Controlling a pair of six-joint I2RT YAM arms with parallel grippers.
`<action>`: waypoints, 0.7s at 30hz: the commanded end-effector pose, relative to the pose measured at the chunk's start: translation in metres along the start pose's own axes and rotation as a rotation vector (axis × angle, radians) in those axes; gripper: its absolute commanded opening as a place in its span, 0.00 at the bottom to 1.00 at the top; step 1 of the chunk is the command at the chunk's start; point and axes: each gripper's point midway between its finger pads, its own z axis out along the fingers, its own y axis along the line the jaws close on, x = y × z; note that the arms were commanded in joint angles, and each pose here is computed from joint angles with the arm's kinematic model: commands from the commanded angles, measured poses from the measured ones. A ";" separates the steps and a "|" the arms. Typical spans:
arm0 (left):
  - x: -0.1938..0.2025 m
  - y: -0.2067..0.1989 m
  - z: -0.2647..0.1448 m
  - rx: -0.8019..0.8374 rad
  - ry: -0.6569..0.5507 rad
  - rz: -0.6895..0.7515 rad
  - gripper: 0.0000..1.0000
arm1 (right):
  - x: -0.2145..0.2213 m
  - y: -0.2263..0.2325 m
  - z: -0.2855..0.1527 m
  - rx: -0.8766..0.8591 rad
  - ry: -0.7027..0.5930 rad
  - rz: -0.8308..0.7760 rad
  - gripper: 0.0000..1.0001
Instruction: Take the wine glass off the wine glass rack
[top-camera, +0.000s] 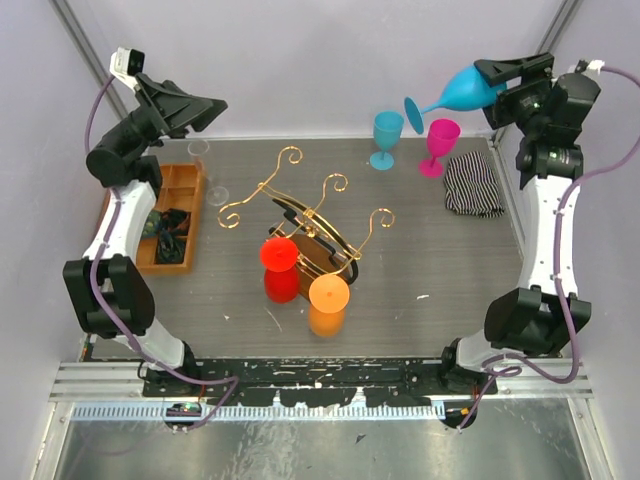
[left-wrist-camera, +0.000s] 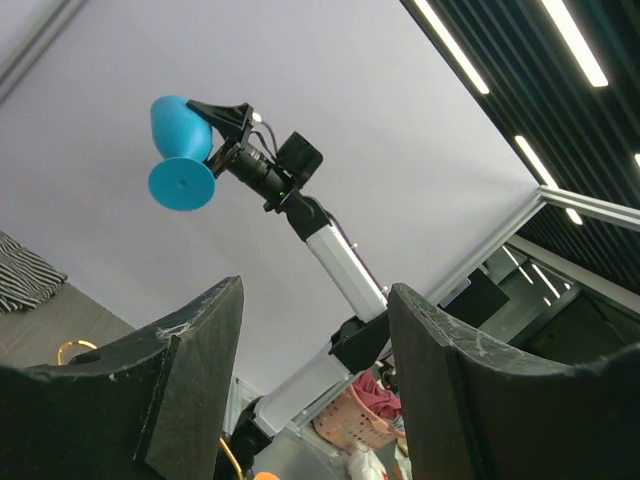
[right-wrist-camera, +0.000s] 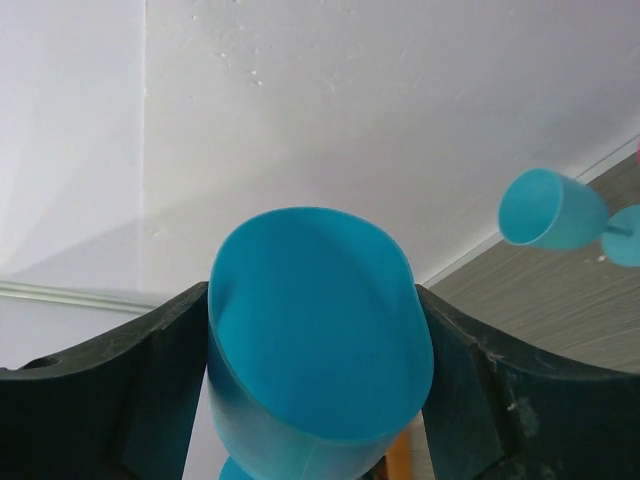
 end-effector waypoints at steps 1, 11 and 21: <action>0.015 -0.026 0.000 -0.001 0.034 0.036 0.66 | -0.023 0.005 -0.023 0.025 -0.106 -0.264 0.77; 0.032 -0.021 -0.006 -0.112 0.050 0.040 0.64 | -0.068 -0.035 -0.056 0.267 -0.325 -0.575 0.77; 0.040 -0.020 -0.010 -0.161 0.040 0.056 0.64 | -0.084 -0.091 -0.085 0.461 -0.432 -0.788 0.76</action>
